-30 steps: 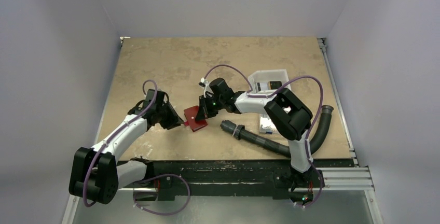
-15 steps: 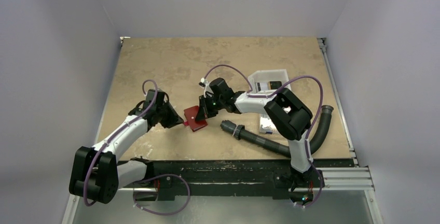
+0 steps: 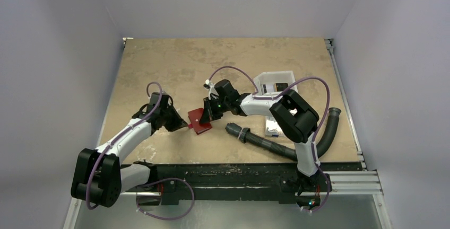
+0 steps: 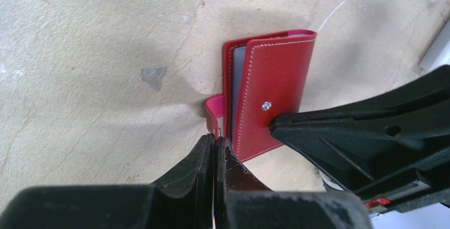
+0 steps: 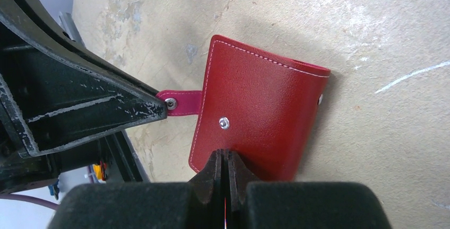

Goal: Put the credit cards into the card holder
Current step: Close the card holder at the center of the board.

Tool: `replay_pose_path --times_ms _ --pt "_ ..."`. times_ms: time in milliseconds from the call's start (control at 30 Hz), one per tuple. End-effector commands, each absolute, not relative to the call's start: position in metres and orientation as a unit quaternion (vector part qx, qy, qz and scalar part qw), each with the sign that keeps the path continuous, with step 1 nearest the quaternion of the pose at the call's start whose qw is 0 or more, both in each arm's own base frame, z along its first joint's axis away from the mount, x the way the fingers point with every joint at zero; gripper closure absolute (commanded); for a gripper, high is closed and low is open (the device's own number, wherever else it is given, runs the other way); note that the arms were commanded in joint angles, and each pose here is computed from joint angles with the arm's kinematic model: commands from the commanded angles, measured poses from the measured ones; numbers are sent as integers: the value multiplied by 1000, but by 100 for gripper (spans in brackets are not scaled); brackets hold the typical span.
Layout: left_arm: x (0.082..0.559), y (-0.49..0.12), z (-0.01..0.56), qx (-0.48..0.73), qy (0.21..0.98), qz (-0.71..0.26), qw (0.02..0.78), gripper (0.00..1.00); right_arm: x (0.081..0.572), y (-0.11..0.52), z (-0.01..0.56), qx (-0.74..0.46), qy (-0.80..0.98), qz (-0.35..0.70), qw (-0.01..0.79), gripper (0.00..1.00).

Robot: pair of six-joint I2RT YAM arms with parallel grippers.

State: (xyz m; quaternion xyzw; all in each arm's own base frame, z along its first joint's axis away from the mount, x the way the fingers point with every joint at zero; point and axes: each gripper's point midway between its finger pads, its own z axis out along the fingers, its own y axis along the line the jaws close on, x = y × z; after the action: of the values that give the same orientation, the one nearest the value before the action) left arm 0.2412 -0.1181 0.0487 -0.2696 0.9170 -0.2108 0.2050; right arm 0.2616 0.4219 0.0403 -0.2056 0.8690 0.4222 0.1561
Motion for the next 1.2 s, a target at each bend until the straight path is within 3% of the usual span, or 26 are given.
replay_pose_path --times_ms 0,333,1167 --pt "259 -133 64 -212 912 -256 241 100 262 407 -5 -212 893 369 147 100" --pt "266 -151 61 -85 930 -281 220 100 261 416 -11 -226 886 379 144 100" --pt "293 -154 62 -82 939 -265 204 100 255 416 -28 -227 889 379 119 100"
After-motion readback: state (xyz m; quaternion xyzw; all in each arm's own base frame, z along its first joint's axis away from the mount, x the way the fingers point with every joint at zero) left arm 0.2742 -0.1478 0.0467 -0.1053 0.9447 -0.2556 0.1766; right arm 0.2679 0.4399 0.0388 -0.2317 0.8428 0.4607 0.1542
